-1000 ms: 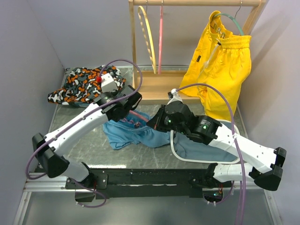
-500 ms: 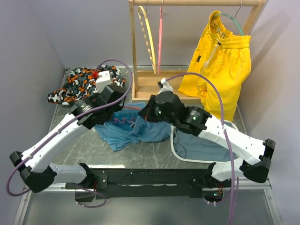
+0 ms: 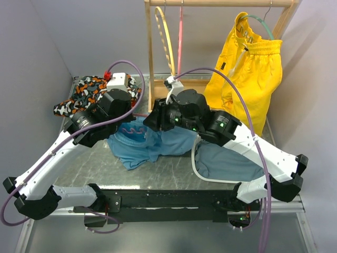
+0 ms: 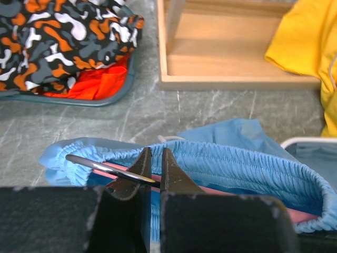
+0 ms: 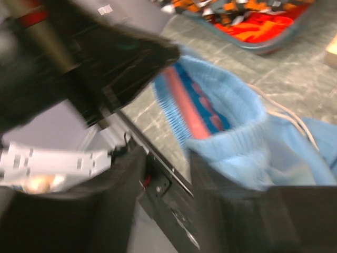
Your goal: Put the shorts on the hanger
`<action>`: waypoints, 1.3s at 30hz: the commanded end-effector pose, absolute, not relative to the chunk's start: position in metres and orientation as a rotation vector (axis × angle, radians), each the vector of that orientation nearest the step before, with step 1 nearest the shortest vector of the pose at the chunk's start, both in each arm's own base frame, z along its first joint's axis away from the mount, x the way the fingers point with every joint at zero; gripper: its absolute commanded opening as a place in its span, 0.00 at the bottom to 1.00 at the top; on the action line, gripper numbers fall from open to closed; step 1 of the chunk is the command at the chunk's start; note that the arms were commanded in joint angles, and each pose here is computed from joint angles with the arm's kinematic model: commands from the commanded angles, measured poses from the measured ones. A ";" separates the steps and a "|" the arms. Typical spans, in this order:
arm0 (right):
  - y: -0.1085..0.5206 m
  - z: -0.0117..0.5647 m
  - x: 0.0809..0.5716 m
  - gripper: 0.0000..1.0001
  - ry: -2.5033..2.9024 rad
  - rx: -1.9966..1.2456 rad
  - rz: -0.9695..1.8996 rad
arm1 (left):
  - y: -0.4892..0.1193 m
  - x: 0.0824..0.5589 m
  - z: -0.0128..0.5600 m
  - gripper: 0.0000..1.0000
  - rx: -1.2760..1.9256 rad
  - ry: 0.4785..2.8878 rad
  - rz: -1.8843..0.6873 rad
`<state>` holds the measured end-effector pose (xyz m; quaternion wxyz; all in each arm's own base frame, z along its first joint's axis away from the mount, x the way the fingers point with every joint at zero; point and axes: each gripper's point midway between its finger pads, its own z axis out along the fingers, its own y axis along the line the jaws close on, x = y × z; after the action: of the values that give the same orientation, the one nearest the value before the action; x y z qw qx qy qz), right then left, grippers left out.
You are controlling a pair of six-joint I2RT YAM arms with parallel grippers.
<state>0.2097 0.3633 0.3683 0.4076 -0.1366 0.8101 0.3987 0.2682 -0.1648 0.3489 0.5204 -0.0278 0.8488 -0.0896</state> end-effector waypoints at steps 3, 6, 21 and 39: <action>0.336 0.420 0.186 0.62 1.795 -0.606 0.983 | -0.181 0.259 0.378 0.01 0.031 1.978 -0.343; 0.320 0.422 0.171 0.68 1.770 -0.669 0.931 | -0.178 0.260 0.376 0.01 0.029 1.986 -0.312; 0.347 0.360 0.124 0.89 1.927 -0.743 0.744 | -0.180 0.272 0.362 0.01 -0.042 2.020 -0.246; 0.395 0.319 0.120 0.96 2.030 -0.239 0.545 | -0.181 0.288 0.354 0.01 -0.232 2.061 -0.165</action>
<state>0.1020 0.4002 0.3236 0.4579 -0.1819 0.8283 0.2669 0.2809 -0.1801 0.3250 0.4757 -0.0474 0.8772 -0.0445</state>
